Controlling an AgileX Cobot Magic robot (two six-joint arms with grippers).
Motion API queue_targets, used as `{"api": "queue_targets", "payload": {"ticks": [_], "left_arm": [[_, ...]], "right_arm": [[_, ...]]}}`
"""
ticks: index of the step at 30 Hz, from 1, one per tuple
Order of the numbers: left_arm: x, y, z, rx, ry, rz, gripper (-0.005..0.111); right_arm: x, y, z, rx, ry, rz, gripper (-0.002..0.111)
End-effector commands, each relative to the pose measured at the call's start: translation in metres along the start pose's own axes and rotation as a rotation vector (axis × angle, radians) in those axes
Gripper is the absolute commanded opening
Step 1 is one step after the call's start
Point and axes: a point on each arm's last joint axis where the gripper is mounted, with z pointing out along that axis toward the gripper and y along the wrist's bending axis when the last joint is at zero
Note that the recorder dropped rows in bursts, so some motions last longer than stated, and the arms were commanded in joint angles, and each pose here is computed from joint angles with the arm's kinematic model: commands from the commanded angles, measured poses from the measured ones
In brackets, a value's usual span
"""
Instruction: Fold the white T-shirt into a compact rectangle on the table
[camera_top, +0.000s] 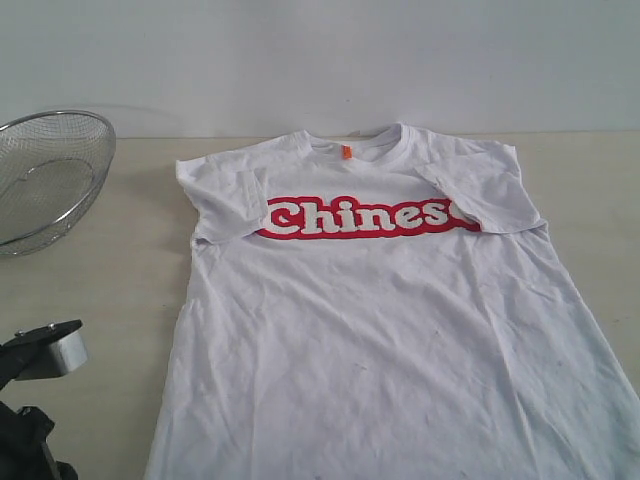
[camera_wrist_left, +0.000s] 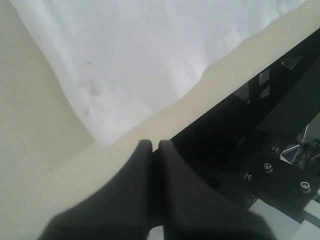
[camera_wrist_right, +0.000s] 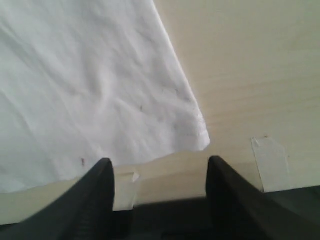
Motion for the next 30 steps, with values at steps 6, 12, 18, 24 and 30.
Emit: {"api": "queue_targets", "payload": {"ticks": [6, 12, 18, 24, 30], "left_arm": [[0.001, -0.001, 0.001, 0.011, 0.001, 0.005, 0.004], [0.001, -0.001, 0.001, 0.011, 0.001, 0.01, 0.004], [0.001, -0.001, 0.001, 0.013, 0.002, 0.013, 0.004], [0.001, -0.002, 0.001, 0.015, 0.001, 0.014, 0.004], [0.001, -0.002, 0.001, 0.015, 0.003, 0.014, 0.004]], "right_arm": [[-0.017, -0.005, 0.02, 0.022, 0.035, 0.009, 0.05], [-0.027, -0.008, 0.035, 0.03, 0.064, 0.02, 0.05], [-0.027, -0.008, 0.036, 0.029, 0.066, 0.019, 0.05], [-0.026, -0.009, 0.039, 0.032, 0.105, 0.019, 0.05], [-0.028, -0.01, 0.047, 0.037, 0.131, 0.026, 0.05]]}}
